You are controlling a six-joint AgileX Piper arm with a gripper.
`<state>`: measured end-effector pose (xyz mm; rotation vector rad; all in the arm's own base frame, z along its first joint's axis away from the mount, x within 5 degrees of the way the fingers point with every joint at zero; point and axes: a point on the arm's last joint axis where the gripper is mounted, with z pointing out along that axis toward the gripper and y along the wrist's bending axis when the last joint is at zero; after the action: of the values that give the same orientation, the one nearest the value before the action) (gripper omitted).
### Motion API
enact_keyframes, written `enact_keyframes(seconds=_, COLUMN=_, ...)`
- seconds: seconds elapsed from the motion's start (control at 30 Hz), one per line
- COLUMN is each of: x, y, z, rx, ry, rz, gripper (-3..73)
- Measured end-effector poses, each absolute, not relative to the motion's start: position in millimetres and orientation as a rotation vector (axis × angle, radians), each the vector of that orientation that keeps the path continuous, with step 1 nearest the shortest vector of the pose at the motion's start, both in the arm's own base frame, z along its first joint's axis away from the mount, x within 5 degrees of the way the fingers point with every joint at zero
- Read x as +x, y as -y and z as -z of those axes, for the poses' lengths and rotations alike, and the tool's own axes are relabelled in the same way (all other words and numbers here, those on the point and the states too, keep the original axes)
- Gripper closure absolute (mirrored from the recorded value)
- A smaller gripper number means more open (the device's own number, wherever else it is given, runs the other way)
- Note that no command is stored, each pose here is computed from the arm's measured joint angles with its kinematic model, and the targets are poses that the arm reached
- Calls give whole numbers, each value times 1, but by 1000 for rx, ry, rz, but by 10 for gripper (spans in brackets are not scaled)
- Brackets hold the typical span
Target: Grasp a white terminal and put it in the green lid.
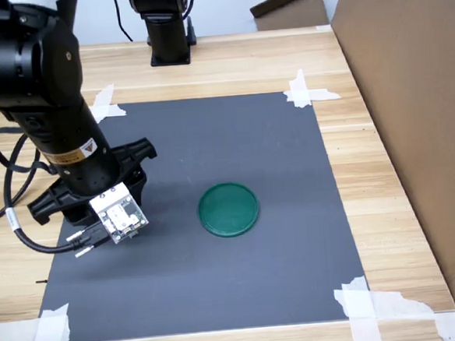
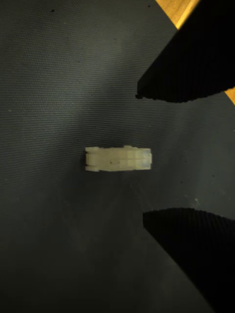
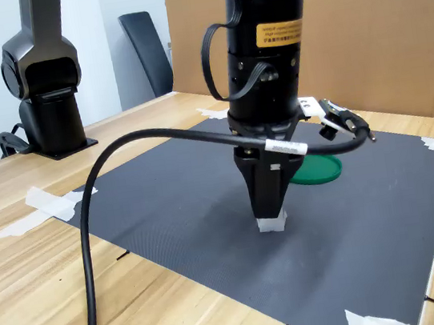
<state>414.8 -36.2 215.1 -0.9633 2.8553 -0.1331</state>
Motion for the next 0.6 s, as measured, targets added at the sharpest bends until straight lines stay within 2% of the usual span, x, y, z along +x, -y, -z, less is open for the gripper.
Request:
enact_keyframes(seconds=0.3, x=423, y=23, z=-191, rx=-987, ry=-2879, rz=124, gripper=146)
enact_keyframes(seconds=0.43, x=424, y=26, z=-191, rx=-972, ry=-2882, rz=172, gripper=167)
enact_keyframes(seconds=0.6, x=425, y=26, z=-188, rx=-966, ry=-2882, rz=182, gripper=185)
